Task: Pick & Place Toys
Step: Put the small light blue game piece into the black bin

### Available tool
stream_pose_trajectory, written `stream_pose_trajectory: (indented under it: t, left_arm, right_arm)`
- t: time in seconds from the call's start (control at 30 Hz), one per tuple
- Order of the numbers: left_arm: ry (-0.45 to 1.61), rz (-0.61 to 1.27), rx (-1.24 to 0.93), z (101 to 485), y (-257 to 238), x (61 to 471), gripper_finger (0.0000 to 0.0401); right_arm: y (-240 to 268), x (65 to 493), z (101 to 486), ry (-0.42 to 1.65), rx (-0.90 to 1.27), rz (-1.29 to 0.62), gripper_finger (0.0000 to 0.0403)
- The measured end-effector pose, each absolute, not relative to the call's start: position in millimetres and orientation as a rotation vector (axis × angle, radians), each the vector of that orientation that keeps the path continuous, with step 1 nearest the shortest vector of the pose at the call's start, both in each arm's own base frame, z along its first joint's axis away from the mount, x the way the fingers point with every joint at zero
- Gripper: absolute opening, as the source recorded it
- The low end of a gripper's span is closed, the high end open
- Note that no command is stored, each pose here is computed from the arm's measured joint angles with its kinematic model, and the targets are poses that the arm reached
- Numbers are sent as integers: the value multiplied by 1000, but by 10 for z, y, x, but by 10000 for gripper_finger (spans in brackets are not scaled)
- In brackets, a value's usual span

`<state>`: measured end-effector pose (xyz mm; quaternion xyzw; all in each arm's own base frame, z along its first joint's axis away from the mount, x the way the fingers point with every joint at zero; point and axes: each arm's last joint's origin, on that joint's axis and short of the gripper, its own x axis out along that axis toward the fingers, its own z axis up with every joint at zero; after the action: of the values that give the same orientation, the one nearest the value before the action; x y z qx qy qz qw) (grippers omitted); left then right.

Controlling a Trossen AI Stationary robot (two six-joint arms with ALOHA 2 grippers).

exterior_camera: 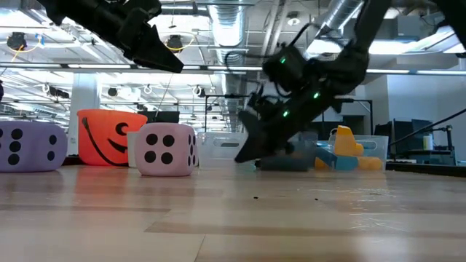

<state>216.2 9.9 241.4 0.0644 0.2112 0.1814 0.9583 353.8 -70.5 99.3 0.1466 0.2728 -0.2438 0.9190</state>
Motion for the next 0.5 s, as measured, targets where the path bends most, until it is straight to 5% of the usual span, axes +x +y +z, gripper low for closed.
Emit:
stream_pose_trajectory:
  t: [0.5]
  left_arm:
    - [431,368,128,2411,99,2160,209]
  right_arm:
    - [-446,3884,1037,787,370,-416,1]
